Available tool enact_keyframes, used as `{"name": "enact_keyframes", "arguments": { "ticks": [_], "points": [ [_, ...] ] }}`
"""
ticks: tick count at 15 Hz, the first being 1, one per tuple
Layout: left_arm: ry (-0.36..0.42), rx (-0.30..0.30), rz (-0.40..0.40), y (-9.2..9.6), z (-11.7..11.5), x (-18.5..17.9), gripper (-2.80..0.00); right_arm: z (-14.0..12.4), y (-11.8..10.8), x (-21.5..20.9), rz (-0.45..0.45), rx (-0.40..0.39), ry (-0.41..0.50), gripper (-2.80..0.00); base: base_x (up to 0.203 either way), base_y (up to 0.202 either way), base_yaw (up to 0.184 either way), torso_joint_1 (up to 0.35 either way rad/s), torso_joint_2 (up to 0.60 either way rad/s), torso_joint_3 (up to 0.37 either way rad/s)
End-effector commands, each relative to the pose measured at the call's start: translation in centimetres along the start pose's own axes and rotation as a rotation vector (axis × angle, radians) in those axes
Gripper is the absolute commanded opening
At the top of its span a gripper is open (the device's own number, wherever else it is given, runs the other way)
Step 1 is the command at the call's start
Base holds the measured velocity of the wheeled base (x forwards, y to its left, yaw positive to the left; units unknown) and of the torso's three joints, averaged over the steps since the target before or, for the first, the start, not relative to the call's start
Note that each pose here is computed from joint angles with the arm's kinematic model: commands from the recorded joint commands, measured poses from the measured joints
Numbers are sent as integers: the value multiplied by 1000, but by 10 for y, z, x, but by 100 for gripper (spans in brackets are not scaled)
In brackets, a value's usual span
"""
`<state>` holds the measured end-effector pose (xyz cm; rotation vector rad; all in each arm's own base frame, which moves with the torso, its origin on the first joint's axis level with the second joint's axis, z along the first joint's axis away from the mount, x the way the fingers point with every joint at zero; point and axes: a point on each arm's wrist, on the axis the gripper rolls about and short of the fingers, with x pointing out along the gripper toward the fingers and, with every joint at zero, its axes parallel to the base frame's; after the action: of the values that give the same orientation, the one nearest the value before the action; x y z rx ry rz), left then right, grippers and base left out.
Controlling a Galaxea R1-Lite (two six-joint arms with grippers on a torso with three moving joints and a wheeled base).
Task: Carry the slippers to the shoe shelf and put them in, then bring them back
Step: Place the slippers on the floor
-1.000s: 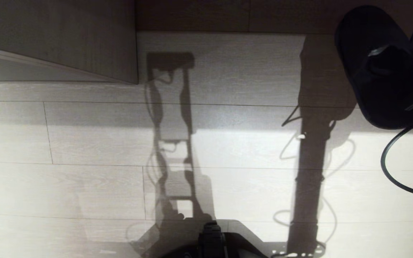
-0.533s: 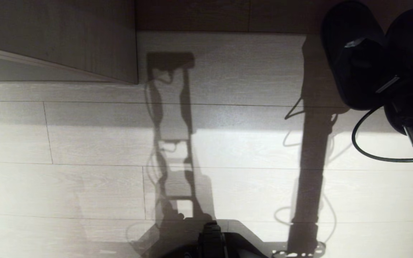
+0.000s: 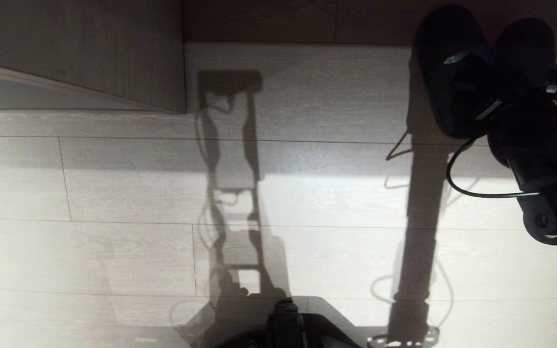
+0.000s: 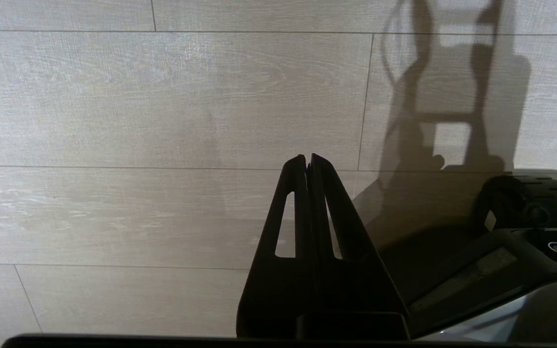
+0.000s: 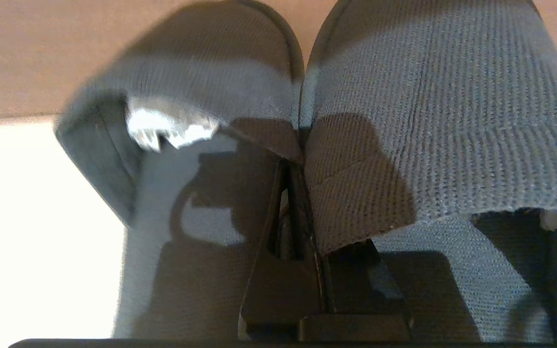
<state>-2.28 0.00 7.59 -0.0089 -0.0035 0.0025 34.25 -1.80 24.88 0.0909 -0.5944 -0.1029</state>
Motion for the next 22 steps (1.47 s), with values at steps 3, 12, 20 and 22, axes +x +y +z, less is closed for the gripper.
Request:
{"name": "enact_keyframes", "arguments": {
  "ticks": [3, 12, 20, 22],
  "points": [
    [-1, 0, 1, 0, 0, 0, -280, -22, -2, 4, -2, 2, 34, -280, 0, 0, 0, 0, 0, 0],
    [-1, 0, 1, 0, 0, 0, -280, -57, -5, 7, 30, -5, 114, -280, 0, 0, 0, 0, 0, 0],
    [-1, 0, 1, 0, 0, 0, -280, -71, -6, 7, 44, -8, 156, -280, 0, 0, 0, 0, 0, 0],
    [-3, 0, 1, 0, 0, 0, -280, -70, -9, 8, 37, -15, 161, -280, 0, 0, 0, 0, 0, 0]
  ]
}}
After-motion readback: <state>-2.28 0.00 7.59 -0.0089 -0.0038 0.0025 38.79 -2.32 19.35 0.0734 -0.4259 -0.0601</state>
